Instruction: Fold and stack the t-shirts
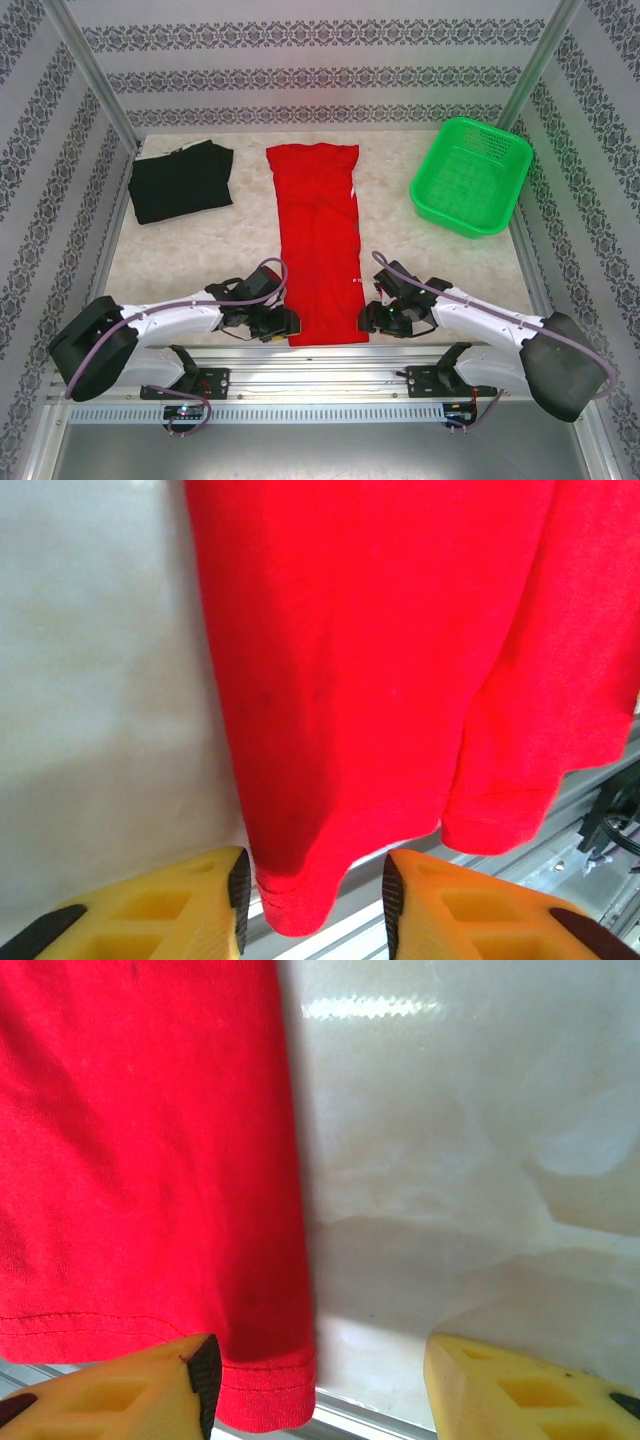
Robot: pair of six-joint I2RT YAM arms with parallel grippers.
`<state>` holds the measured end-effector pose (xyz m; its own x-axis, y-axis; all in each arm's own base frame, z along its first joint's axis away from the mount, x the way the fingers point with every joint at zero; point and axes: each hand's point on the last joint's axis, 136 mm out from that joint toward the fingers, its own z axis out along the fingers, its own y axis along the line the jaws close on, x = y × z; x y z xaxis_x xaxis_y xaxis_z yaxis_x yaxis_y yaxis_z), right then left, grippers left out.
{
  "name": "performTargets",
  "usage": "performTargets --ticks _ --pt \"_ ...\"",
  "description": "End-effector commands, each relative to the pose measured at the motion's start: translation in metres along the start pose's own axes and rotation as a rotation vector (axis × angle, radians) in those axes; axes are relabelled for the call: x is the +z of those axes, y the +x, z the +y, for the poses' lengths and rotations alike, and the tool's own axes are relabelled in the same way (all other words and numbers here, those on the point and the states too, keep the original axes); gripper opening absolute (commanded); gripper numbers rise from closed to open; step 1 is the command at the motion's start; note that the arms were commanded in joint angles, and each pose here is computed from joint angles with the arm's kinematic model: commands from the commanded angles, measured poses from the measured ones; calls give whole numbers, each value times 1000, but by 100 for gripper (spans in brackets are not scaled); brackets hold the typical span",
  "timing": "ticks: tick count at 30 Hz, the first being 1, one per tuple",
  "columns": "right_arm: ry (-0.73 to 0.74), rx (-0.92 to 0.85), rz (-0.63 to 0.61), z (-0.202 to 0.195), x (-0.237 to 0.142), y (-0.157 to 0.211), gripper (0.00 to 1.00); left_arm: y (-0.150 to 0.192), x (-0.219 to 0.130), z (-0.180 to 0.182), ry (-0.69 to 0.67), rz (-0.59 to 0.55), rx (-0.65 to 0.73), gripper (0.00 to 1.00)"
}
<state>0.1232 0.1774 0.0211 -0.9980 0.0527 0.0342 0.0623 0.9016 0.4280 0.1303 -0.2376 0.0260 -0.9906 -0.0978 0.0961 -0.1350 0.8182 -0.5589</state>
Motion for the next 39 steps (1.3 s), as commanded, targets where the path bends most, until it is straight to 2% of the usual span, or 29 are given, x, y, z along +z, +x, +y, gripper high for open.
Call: performTargets --ticks 1,15,28,37,39 --pt "-31 -31 -8 11 2 -5 56 3 8 -4 4 22 2 37" --pt "-79 -60 11 37 8 -9 49 -2 15 -29 60 32 23 30" --pt "-89 -73 36 54 5 -6 46 -3 11 -39 92 25 14 7" --pt "-77 -72 43 53 6 -5 45 -2 5 -41 103 18 11 3" --pt "-57 -67 49 47 9 -3 41 -1 4 -41 101 17 13 2"
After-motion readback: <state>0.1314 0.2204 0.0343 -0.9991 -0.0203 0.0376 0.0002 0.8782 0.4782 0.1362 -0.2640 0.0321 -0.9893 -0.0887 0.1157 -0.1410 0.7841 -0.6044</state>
